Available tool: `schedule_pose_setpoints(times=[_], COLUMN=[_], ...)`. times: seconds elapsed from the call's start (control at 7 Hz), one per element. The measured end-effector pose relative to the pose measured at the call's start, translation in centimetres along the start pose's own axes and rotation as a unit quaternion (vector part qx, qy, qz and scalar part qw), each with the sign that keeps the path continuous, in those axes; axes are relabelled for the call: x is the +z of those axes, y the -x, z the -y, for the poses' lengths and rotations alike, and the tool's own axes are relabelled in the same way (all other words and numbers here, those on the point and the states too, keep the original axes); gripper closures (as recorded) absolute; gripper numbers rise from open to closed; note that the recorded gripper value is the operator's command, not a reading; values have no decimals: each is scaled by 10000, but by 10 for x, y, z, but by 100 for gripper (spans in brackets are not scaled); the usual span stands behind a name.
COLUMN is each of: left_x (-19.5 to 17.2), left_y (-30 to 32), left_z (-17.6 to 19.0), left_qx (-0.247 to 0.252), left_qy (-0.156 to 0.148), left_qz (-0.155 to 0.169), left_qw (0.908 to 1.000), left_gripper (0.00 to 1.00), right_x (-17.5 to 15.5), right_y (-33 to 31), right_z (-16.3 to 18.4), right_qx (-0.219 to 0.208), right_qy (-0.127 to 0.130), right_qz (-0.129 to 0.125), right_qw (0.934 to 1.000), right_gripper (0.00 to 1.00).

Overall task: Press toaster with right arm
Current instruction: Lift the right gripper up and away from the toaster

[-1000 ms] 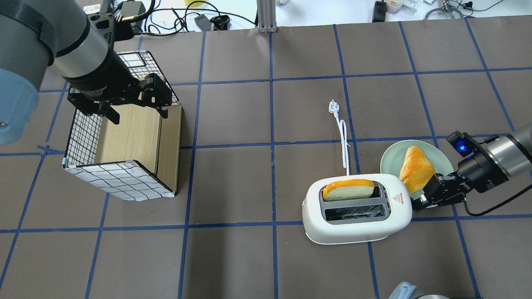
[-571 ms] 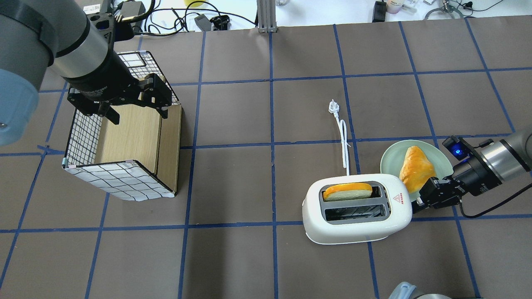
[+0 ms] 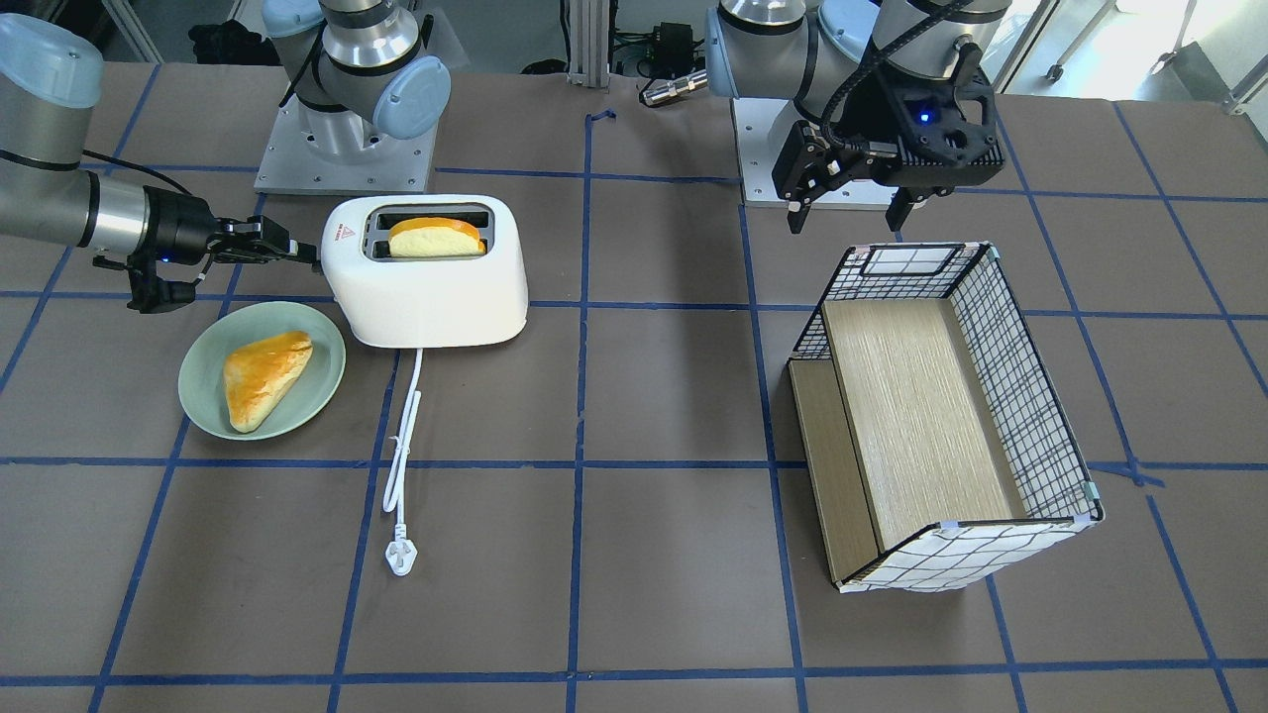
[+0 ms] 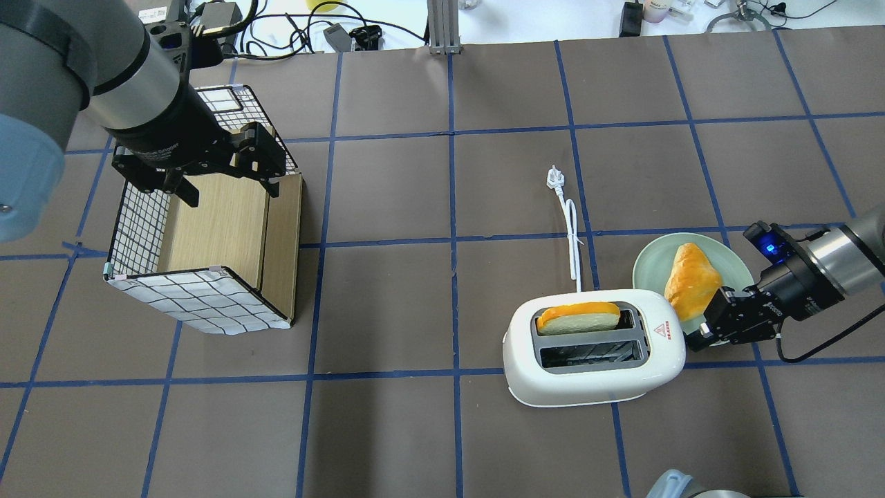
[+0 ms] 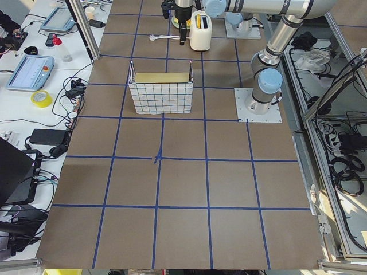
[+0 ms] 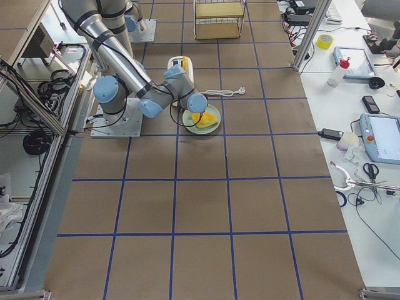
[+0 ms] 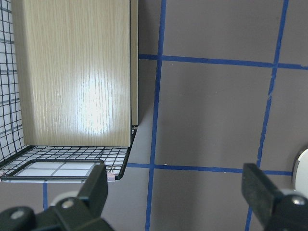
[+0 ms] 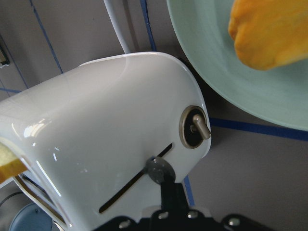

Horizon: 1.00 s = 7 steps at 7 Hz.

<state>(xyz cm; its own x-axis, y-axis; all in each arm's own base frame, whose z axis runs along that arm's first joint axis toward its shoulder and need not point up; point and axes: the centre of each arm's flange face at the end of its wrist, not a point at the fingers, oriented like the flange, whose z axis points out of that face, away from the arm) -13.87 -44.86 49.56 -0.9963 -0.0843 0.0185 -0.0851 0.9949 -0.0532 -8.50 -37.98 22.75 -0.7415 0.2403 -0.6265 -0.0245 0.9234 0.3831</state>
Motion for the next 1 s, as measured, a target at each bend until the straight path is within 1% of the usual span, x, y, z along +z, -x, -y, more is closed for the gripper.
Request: schedule_pose_setpoints(times=[0.14, 0.29, 0.43, 0.57, 0.71, 0.86, 1.0], left_x=[0, 0, 0, 0, 0, 0, 0], left_y=[0, 0, 0, 0, 0, 0, 0], left_z=[0, 0, 0, 0, 0, 0, 0], left_qx=[1, 1, 0, 0, -1, -1, -1], left_qy=[1, -2, -4, -3, -2, -3, -3], left_qz=[0, 0, -2, -5, -5, -3, -1], left_qw=[10000, 10000, 10000, 10000, 10000, 10000, 10000], left_gripper=[0, 0, 0, 0, 0, 0, 0], right_x=[-16, -36, -59, -81, -103, -127, -154], right_y=[8, 19, 31, 42, 52, 65, 84], right_z=[-3, -7, -9, -8, -8, -10, -11], right_qx=[188, 314, 412, 535, 681, 794, 883], right_qy=[40, 61, 2, -149, -329, -529, -774], right_qz=[-71, -111, -184, -303, -495, -771, -1065], right_qw=[9998, 9994, 9990, 9980, 9959, 9924, 9874], right_gripper=[100, 78, 35, 8, 0, 0, 0])
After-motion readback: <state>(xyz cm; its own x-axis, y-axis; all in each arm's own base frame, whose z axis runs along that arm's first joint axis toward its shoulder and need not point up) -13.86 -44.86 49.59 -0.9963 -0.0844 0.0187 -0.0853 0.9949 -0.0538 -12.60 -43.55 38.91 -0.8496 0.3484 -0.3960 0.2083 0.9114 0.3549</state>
